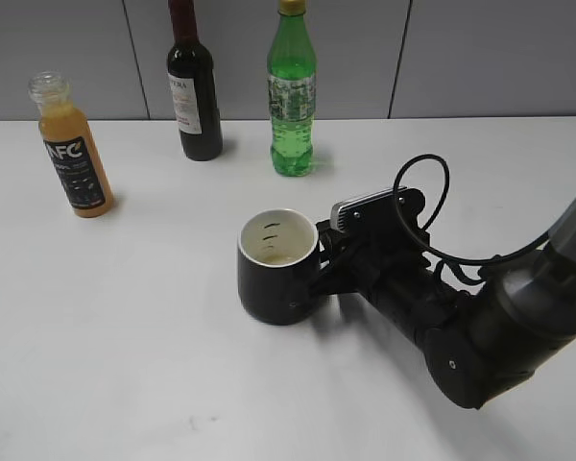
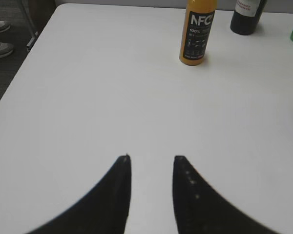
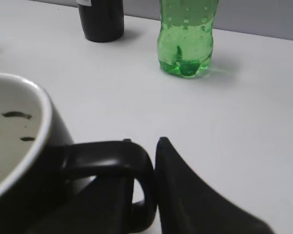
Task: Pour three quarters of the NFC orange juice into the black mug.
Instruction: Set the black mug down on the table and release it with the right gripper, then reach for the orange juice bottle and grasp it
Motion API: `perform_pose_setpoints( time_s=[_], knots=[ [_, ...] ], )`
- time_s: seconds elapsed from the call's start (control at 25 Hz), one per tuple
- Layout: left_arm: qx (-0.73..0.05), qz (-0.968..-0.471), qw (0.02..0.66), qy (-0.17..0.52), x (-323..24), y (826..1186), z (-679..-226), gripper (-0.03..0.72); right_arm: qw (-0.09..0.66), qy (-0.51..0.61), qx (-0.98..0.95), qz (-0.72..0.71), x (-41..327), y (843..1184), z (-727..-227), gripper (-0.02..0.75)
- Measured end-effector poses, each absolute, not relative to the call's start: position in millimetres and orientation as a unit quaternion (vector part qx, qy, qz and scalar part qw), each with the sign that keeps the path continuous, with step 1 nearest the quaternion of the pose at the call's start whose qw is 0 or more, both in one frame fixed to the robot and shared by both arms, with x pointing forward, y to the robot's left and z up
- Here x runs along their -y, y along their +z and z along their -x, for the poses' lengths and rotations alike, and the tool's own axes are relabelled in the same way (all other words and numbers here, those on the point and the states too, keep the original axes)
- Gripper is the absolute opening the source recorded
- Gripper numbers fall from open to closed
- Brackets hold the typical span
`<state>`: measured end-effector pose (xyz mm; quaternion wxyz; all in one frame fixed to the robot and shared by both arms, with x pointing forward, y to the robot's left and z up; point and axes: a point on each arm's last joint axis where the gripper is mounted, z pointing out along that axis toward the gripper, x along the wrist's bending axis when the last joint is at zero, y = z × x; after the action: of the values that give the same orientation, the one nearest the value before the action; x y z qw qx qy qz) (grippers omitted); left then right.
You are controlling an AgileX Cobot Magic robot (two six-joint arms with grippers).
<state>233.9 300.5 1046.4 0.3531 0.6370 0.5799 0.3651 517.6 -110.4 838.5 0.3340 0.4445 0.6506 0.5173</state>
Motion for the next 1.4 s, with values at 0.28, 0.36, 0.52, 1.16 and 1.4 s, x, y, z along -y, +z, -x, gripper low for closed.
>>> perform_pose_setpoints(
  time_s=[0.28, 0.36, 0.52, 1.16, 1.4],
  knots=[
    [-0.580, -0.637, 0.353, 0.365, -301, 1046, -234, 0.235, 0.331, 0.510, -0.657, -0.445, 115, 835, -511, 0.223],
    [-0.580, -0.637, 0.353, 0.365, -301, 1046, -234, 0.235, 0.331, 0.511, -0.657, -0.445, 115, 835, -511, 0.261],
    [-0.580, -0.637, 0.353, 0.365, -301, 1046, -234, 0.235, 0.331, 0.510, -0.657, -0.446, 115, 835, -511, 0.367],
    [-0.580, -0.637, 0.353, 0.365, -301, 1046, -234, 0.235, 0.329, 0.493, -0.664, -0.456, 130, 835, -494, 0.608],
    [-0.580, -0.637, 0.353, 0.365, -301, 1046, -234, 0.235, 0.324, 0.481, -0.674, -0.459, 150, 851, -469, 0.608]
  ],
)
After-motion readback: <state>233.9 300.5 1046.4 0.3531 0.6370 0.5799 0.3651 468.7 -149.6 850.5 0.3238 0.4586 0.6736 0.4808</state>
